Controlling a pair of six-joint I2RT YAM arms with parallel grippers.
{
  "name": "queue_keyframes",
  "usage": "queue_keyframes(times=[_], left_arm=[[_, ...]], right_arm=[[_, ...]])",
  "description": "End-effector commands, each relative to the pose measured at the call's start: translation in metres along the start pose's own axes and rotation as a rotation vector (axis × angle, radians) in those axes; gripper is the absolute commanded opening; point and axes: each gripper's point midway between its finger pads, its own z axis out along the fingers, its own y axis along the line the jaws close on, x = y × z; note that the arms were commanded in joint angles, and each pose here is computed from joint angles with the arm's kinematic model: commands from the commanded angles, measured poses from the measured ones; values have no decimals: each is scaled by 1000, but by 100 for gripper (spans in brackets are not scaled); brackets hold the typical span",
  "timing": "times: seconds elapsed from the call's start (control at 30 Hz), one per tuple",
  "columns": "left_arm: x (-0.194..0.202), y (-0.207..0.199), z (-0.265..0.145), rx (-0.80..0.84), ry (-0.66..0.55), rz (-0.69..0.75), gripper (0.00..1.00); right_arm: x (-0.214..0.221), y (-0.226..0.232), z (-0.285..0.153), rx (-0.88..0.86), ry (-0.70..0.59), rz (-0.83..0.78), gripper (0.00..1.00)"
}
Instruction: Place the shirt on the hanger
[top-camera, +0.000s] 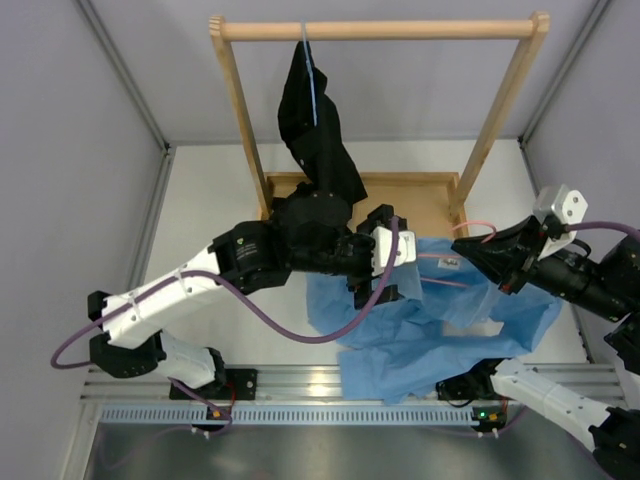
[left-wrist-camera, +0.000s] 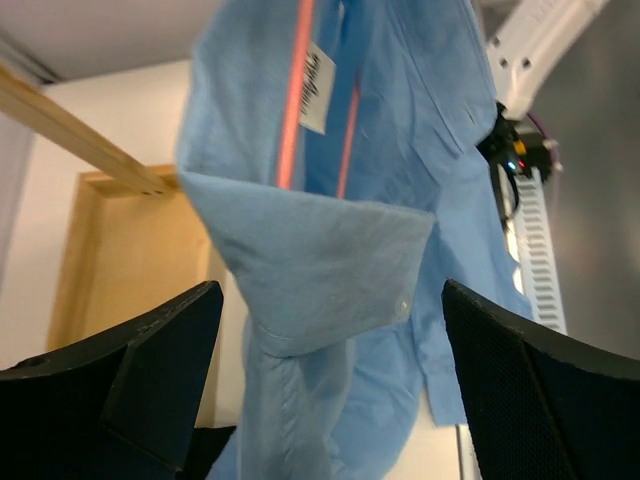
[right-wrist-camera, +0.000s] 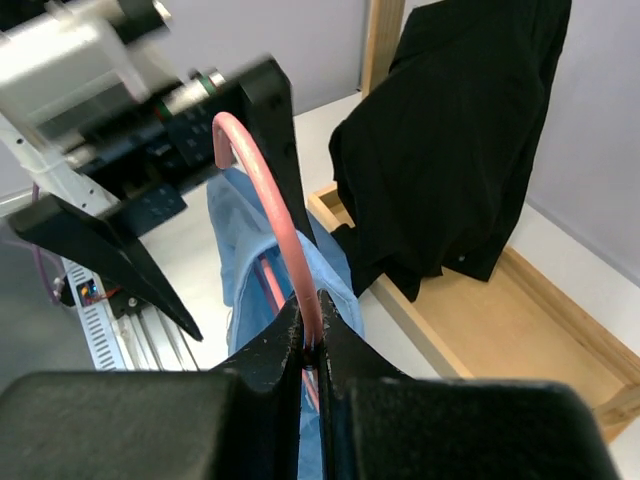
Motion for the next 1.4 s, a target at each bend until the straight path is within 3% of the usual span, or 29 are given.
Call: queue_keyframes(times=[0.0, 0.17, 0.27, 0.37, 0.43, 0.47, 0.5, 0.6, 0.7, 0.73, 0.83, 1.0, 1.03, 1.1, 1.17, 1.2, 1.3, 1.37], left_arm=[[-17, -17, -16, 124, -54, 32, 92], [-11, -17, -7, 177, -48, -14, 75], [-10, -17, -7, 196, -52, -34, 75], [-16, -21, -9, 226, -85, -47, 84], [-20, -24, -8, 241, -109, -54, 82], [-20, -24, -6, 241, -108, -59, 77], [-20, -24, -5, 242, -106, -66, 67], [-12, -22, 2, 232, -80, -81, 56], [-5, -21, 9, 235, -63, -92, 39], [-3, -22, 12, 241, -58, -94, 23], [-2, -21, 14, 243, -54, -94, 4], [-4, -23, 10, 254, -69, -62, 0], [-6, -24, 6, 256, -78, -55, 0], [-8, -28, 2, 270, -88, -51, 0], [-8, -32, -5, 280, -96, -45, 0], [-10, -35, -10, 294, -109, -41, 0], [-10, -43, -18, 336, -125, -38, 0], [-13, -45, -22, 353, -137, -42, 0]], right_arm=[[-18, 10, -4, -54, -84, -44, 0], [-18, 21, -6, -112, -90, -43, 0], [-15, 23, -5, -124, -91, -44, 0], [-12, 22, -1, -123, -83, -38, 0], [-12, 24, -1, -135, -89, -40, 0], [-12, 24, 0, -137, -92, -40, 0], [-13, 24, -1, -138, -98, -41, 0], [-18, 25, -3, -140, -126, -45, 0], [-21, 29, -5, -158, -142, -51, 0], [-22, 30, -7, -159, -149, -52, 0], [-23, 29, -9, -148, -164, -55, 0], [-21, 30, -13, -144, -173, -51, 1], [-18, 29, -15, -138, -172, -50, 6], [-13, 30, -18, -133, -163, -49, 26], [-4, 29, -25, -118, -143, -52, 32], [-2, 30, -30, -110, -146, -57, 45], [6, 32, -42, -102, -126, -56, 55], [12, 41, -53, -132, -111, -56, 57]])
